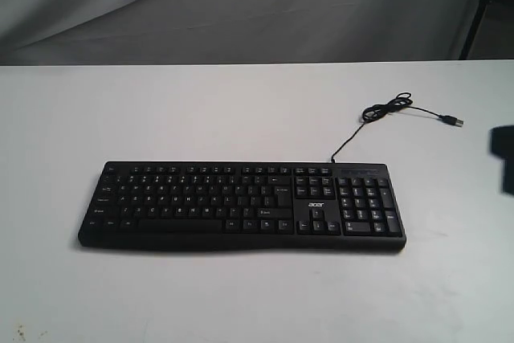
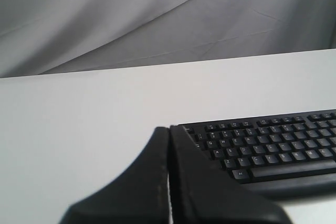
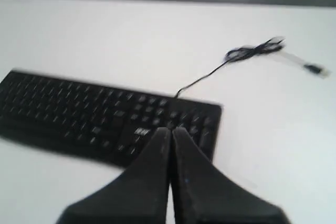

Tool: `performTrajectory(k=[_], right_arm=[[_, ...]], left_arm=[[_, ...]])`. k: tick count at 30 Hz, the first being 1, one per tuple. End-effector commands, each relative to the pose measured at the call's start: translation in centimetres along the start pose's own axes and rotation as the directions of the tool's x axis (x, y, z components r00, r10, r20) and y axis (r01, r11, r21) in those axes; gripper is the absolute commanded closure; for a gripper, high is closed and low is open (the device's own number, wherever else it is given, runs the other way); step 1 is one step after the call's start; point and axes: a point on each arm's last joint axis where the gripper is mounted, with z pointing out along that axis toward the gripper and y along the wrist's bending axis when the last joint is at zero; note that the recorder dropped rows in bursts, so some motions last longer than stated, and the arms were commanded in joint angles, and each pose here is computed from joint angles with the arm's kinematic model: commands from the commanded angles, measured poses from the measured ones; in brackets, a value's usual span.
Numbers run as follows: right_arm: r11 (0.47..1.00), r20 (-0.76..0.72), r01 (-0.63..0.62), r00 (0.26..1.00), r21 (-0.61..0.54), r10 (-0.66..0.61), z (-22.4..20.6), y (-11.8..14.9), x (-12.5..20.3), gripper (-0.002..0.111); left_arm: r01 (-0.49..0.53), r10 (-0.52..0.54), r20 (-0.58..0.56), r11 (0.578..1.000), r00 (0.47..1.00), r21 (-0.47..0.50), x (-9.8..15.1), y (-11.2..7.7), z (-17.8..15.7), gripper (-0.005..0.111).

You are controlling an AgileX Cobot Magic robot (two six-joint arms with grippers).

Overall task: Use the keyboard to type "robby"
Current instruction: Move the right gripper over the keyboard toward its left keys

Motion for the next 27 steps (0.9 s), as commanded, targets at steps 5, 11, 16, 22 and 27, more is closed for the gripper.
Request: performTrajectory(k=[5,11,16,22,27], right_arm=[[0.914,-0.214,0.255,0.919,-0.315,-0.330,7.3,9.6,-2.7,0.108],[0.822,-0.249,0.389,0.820,-0.417,-0.515,13.6,15.7,-7.2,0.108],[0.778,-0.212,0.346,0.832,-0.525,-0.513,18.1,19.7,-9.4,0.108],[0.741,-0.224,0.388,0.786,-0.547,-0.577,23.9,21.8,-8.3,0.108],[0.722,-0.218,0.426,0.759,-0.545,-0.613,27.9,22.0,-5.8,0.108]], left_arm=[[-0.003,0.003,0.007,1.000,1.000,0.005,0.1,0.0,0.0,0.107],[-0.003,0.003,0.007,1.000,1.000,0.005,0.1,0.0,0.0,0.107],[-0.003,0.003,0.007,1.000,1.000,0.005,0.1,0.0,0.0,0.107],[-0.003,0.003,0.007,1.000,1.000,0.005,0.1,0.0,0.0,0.107],[-0.003,0.003,0.007,1.000,1.000,0.005,0.1,0.0,0.0,0.107]])
